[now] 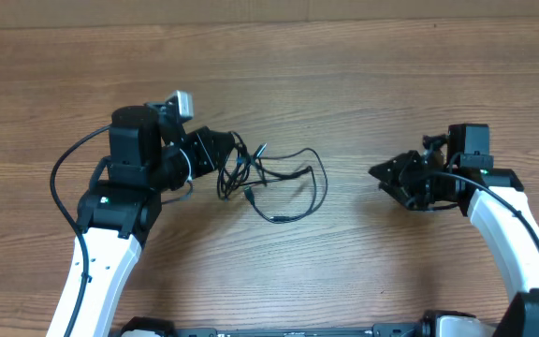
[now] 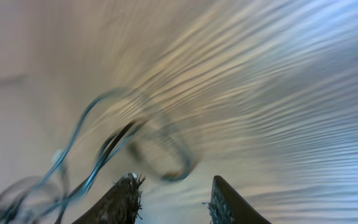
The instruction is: Untangle cables
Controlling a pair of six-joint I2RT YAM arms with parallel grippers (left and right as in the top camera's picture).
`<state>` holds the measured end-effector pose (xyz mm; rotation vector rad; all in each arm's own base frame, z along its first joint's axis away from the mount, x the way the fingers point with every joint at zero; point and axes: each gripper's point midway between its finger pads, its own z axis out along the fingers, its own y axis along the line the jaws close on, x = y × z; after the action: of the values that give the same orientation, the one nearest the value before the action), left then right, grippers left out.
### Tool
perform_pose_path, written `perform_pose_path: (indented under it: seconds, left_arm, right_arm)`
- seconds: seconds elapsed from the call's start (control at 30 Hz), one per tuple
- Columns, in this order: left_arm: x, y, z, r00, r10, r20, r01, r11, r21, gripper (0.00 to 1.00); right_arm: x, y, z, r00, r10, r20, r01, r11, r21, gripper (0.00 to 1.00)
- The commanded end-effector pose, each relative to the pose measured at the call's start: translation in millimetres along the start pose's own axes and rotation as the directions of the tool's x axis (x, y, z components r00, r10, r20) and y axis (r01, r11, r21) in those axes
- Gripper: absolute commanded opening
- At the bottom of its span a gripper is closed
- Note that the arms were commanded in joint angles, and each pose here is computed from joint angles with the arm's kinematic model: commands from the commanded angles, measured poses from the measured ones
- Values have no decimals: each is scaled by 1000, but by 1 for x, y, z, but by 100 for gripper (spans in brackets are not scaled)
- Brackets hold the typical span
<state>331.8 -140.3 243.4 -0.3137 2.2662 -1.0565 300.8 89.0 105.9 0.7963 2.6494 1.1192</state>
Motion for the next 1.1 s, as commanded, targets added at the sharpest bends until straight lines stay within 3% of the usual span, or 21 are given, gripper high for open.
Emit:
perform_pose_path:
  seconds: [0.0,0.13,0.23,0.3,0.43,0.47,0.57,0.63,0.7,0.83,0.9,1.0,1.07]
  left_arm:
    - [-21,-23,-10,946,-320,57,314,945,91,4]
    - [-25,-25,-10,741,-671,23,665,737,122,4]
    - [-32,-22,-11,644,-764,50,753,644,138,4]
    - [-35,-21,-11,614,-787,61,774,616,148,4]
    - [-35,-22,-11,539,-841,44,828,539,154,5]
    - [-36,-21,-11,509,-860,44,846,509,157,4]
    - [-39,-13,-12,376,-924,69,908,383,168,4]
    - [-45,-3,-13,287,-950,119,932,306,193,4]
    - [-51,10,-16,242,-952,189,935,281,216,4]
    - [-47,19,-16,199,-955,218,948,244,204,4]
    - [-46,20,-16,198,-955,219,950,242,198,4]
    - [-44,19,-15,199,-957,210,952,240,192,4]
    - [-42,17,-14,203,-959,197,953,240,183,4]
  right_arm:
    - [40,38,0,982,-100,-159,74,984,-160,39]
    - [72,51,15,960,-121,-251,86,985,-148,43]
    - [94,61,27,950,-39,-310,5,994,-108,82]
    - [100,63,37,951,78,-299,-94,995,-39,95]
    - [99,62,57,936,307,-172,-297,951,82,100]
    - [99,66,63,942,302,-149,-294,953,74,100]
    - [92,89,75,998,-46,-47,46,999,-14,100]
    - [104,99,80,965,-260,-39,259,965,-42,100]
    - [123,104,83,912,-407,-61,403,913,-65,100]
    - [143,112,92,765,-644,3,644,765,-28,100]
    - [138,118,96,664,-740,107,736,672,76,100]
    - [121,128,95,551,-795,253,758,604,247,100]
    - [110,135,92,511,-794,330,734,603,313,100]
